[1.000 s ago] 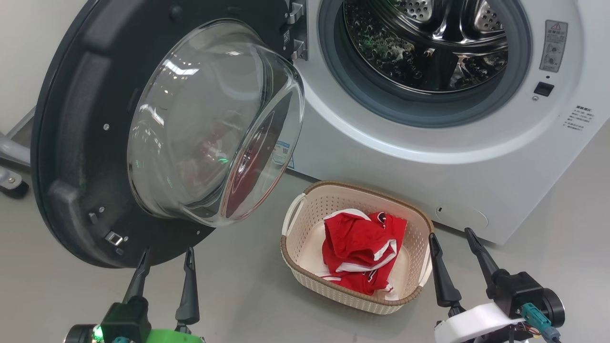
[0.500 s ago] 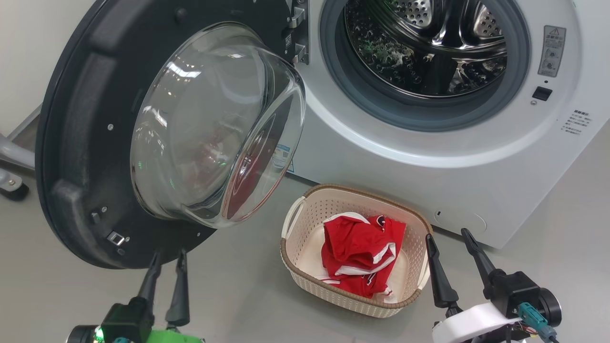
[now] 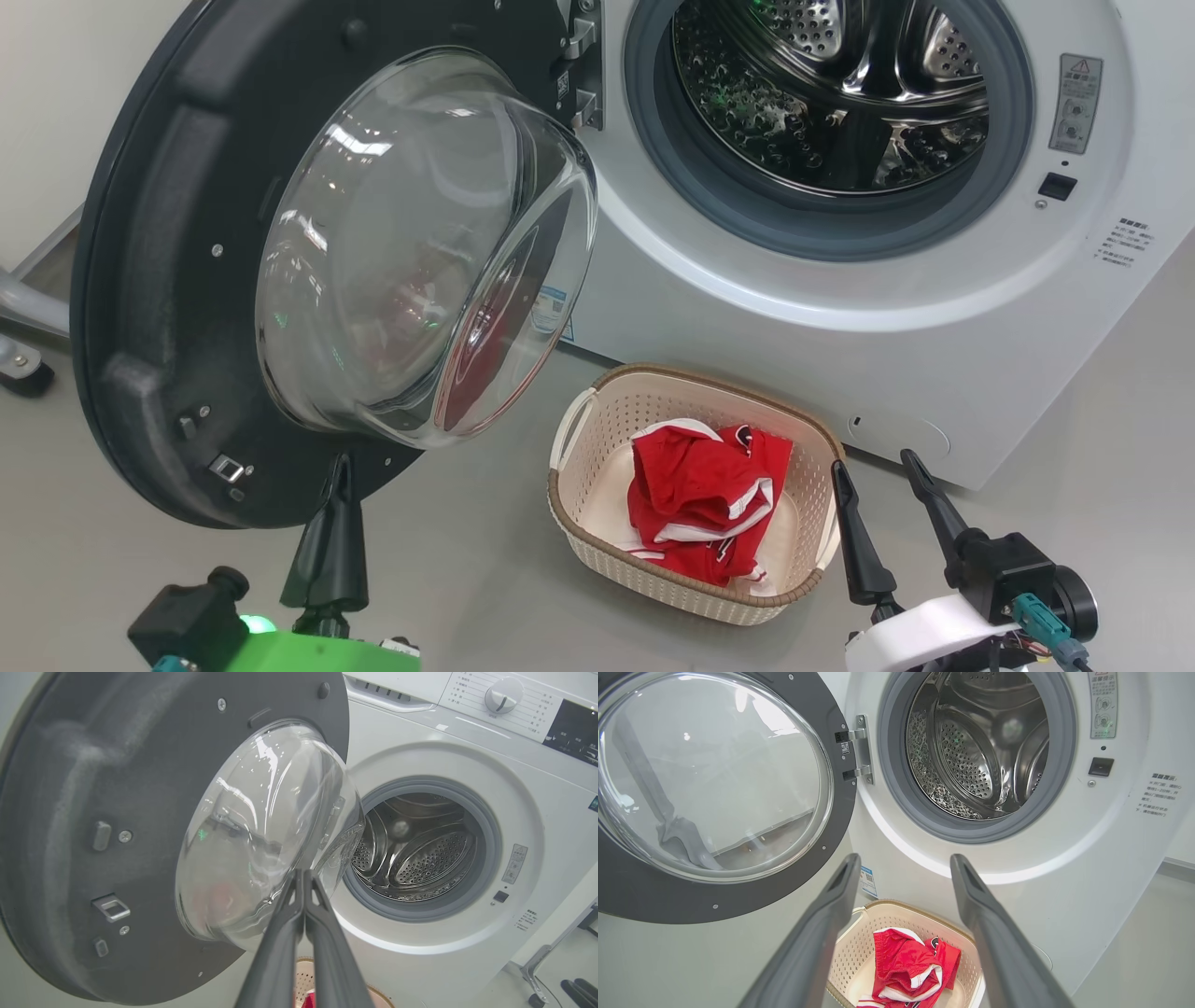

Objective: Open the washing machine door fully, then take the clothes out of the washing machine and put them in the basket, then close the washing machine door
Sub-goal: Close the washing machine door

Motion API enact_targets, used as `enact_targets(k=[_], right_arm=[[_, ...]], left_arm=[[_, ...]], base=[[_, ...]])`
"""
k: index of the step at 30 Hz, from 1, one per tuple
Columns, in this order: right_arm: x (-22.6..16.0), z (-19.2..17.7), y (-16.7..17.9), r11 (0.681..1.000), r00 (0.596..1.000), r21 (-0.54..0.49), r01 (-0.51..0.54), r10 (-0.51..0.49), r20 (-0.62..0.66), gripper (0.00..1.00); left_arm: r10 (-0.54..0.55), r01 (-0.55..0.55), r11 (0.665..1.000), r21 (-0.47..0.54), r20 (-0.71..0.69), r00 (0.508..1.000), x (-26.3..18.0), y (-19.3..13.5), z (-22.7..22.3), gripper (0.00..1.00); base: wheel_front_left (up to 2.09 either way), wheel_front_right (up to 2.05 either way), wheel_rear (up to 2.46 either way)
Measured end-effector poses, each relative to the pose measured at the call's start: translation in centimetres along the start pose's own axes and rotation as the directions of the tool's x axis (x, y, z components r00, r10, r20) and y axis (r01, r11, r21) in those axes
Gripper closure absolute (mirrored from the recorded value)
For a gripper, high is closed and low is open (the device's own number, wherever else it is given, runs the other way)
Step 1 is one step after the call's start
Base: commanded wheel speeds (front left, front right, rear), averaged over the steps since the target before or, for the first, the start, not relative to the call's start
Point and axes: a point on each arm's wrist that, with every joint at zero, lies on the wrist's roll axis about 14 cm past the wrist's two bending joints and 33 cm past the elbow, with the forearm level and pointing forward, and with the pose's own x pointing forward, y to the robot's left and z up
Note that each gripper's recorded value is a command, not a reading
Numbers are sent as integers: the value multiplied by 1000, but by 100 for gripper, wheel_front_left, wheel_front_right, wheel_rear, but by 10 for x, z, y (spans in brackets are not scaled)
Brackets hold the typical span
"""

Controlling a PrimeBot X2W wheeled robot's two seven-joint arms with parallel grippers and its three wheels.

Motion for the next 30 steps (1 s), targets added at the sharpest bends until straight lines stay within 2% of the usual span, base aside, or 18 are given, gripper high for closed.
enact_targets(k=[3,5,7,10,15,17,21,23,24,28,30], right_arm=[[0,0,1,1000,1000,0,-2,2,1,0],[0,0,1,1000,1000,0,-3,3,0,0],[1,-1,1,1000,1000,1,-3,3,-1,0],[1,-1,2,1000,1000,1,-7,7,-3,0],[2,-1,4,1000,1000,0,-13,13,-3,0],[2,-1,4,1000,1000,-1,-13,13,-3,0],[2,-1,4,1000,1000,0,-15,15,-4,0],[2,-2,5,1000,1000,2,-17,17,-6,0],[2,-2,5,1000,1000,3,-17,17,-7,0],[2,-4,4,1000,1000,7,-16,16,-11,0],[3,-5,3,1000,1000,8,-13,13,-14,0]], left_arm=[[-62,67,987,-147,42,997,2,-17,12,100],[-100,119,956,-270,82,992,4,-29,23,100],[-114,161,895,-416,137,984,4,-37,39,100],[-122,220,797,-563,206,971,3,-50,61,100],[-63,287,644,-709,325,944,2,-41,102,100],[-35,315,616,-722,375,927,3,-32,120,100],[1,357,631,-689,462,887,1,-16,151,100],[26,356,658,-664,493,870,-2,-3,164,100],[38,355,660,-662,502,864,-3,3,169,100],[76,328,719,-613,539,839,-8,30,190,100],[100,310,731,-607,546,832,-10,44,197,100]], base=[[0,0,0],[0,0,0],[0,0,0],[0,0,0],[0,0,0],[0,0,0],[0,0,0],[0,0,0],[0,0,0],[0,0,0],[0,0,0]])
